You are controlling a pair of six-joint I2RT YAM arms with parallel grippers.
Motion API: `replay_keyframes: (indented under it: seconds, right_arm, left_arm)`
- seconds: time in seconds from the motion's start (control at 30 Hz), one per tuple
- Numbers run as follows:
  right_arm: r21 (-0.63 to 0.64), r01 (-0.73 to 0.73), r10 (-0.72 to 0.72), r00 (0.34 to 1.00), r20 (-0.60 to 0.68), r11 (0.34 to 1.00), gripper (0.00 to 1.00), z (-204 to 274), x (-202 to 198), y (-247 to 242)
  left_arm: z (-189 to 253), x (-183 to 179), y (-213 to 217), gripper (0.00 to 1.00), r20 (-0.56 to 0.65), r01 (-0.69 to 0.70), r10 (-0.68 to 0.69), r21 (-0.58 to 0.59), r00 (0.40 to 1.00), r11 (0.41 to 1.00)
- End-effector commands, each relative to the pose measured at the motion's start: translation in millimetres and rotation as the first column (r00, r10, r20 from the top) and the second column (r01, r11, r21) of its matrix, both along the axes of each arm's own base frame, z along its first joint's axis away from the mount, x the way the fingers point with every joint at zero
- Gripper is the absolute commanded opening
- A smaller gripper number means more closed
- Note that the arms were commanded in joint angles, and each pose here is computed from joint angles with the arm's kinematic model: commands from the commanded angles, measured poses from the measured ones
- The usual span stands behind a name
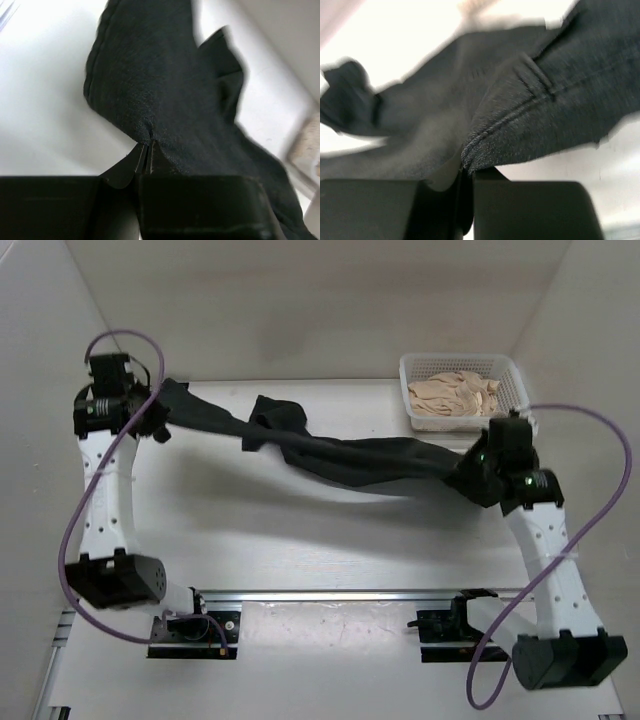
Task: Fold and stack the trousers
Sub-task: Flatten the trousers out
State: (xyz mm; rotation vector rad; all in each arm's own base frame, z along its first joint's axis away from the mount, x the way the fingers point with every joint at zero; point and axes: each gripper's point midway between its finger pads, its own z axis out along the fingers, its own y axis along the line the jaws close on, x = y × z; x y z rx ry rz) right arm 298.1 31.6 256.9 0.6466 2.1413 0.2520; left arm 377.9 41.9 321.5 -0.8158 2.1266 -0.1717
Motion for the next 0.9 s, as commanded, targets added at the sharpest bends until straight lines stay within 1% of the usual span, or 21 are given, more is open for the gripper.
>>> replay_keyframes:
  seconds: [0.0,0.03,0.1,0.13,0.17,0.2,0.27,0.3,0.33,0.4,0.43,0.47,0.5,0.53,0.57,0.63,0.67,0.7,0.8,0.83,0.87]
  right_arm:
    - [0.036,0.047,-0.041,0.986,-0.162,0.998,0.16,-63.3,-62.4,-5.9]
    - [0.062,0.040,-0.023,0.968,-0.251,0.997,0.28,-99.4,-84.9,-0.7]
    - [0.085,0.074,-0.048,0.961,-0.271,0.994,0.66,-111.1,-112.6,-1.6]
    - [0.096,0.053,-0.028,0.969,-0.246,0.994,0.76,-106.5,-114.4,2.4]
    - [0.103,0.048,-0.026,0.979,-0.203,0.994,0.78,-90.6,-112.9,2.6]
    - [0.080,0.085,-0.070,0.983,-0.171,0.993,0.80,-79.9,-111.1,-5.2]
    - [0.047,0.106,-0.099,0.984,-0.147,0.993,0.77,-62.7,-99.9,-12.1]
    - [0.046,0.114,-0.109,0.989,-0.100,0.992,0.76,-38.9,-90.2,-13.7]
    - [0.035,0.102,-0.099,0.990,-0.097,0.994,0.69,-31.5,-84.1,-13.6]
    - [0.009,0.107,-0.104,0.986,-0.129,0.994,0.57,-27.9,-68.1,-15.2]
    - [0.014,0.092,-0.091,0.991,-0.100,0.996,0.49,-17.8,-57.2,-12.9]
    - [0.004,0.074,-0.073,0.989,-0.128,0.997,0.29,-25.6,-47.9,-10.9]
    - [0.025,0.031,-0.027,0.991,-0.131,0.999,0.21,-27.3,-41.1,-2.6]
    - [0.034,0.001,0.003,0.993,-0.115,0.999,0.15,-26.8,-30.5,2.6]
    - [0.041,-0.009,0.015,0.988,-0.155,0.999,0.04,-38.1,-22.1,6.1]
    - [0.054,-0.033,0.043,0.981,-0.187,0.998,0.00,-49.6,-11.1,12.0]
    - [0.091,-0.042,0.064,0.968,-0.245,0.995,0.00,-64.5,-6.6,15.8]
    - [0.123,-0.029,0.063,0.957,-0.283,0.992,0.00,-78.5,-6.2,13.2]
    - [0.242,0.003,0.087,0.928,-0.362,0.970,0.00,-114.7,-6.3,17.0]
    - [0.295,0.022,0.111,0.898,-0.425,0.955,0.00,-138.3,-21.3,23.1]
    - [0.318,0.035,0.113,0.893,-0.435,0.947,0.00,-147.1,-24.8,24.2]
  left_arm:
    - [-41.0,-43.3,42.2,0.10,-0.072,-0.193,0.197,0.057,0.978,0.980]
    - [-80.3,-59.2,38.2,0.15,-0.161,-0.197,0.202,0.047,0.966,0.979]
    - [-96.6,-75.2,37.1,0.31,-0.186,-0.213,0.217,0.039,0.958,0.976]
    - [-104.8,-79.1,38.2,0.49,-0.211,-0.203,0.207,0.041,0.955,0.978]
    - [-105.0,-79.0,36.9,0.79,-0.212,-0.190,0.194,0.039,0.958,0.981]
    - [-103.2,-77.2,40.8,0.84,-0.209,-0.200,0.204,0.040,0.956,0.979]
    - [-82.5,-63.2,36.4,0.85,-0.160,-0.153,0.155,0.021,0.975,0.988]
    - [-72.0,-58.5,32.0,0.85,-0.132,-0.136,0.136,0.014,0.982,0.991]
    - [-67.8,-52.5,30.3,0.85,-0.124,-0.126,0.127,0.014,0.984,0.992]
    - [-51.4,-33.5,17.1,0.76,-0.082,-0.068,0.069,0.017,0.994,0.998]
    - [-49.8,-27.3,10.1,0.64,-0.081,-0.028,0.029,0.016,0.996,0.999]
    - [-41.7,-17.9,-4.8,0.57,-0.063,0.031,-0.030,0.011,0.998,0.999]
    - [-50.4,-7.9,-11.5,0.48,-0.089,0.053,-0.052,0.006,0.995,0.999]
    - [-51.1,0.4,-21.1,0.44,-0.087,0.090,-0.089,0.007,0.992,0.996]
    - [-53.4,7.0,-41.1,0.38,-0.094,0.143,-0.142,0.005,0.985,0.990]
    - [-62.2,25.5,-59.9,0.38,-0.120,0.199,-0.197,0.007,0.973,0.980]
    - [-65.4,32.5,-69.4,0.44,-0.127,0.221,-0.219,0.005,0.967,0.975]
    - [-59.6,42.2,-83.8,0.64,-0.111,0.254,-0.251,0.008,0.961,0.967]
    - [-87.4,65.4,-105.2,0.89,-0.169,0.309,-0.306,-0.009,0.937,0.951]
    - [-98.8,76.9,-117.8,0.90,-0.185,0.339,-0.340,-0.036,0.922,0.940]
    - [-105.6,82.8,-121.0,0.90,-0.194,0.347,-0.350,-0.049,0.917,0.937]
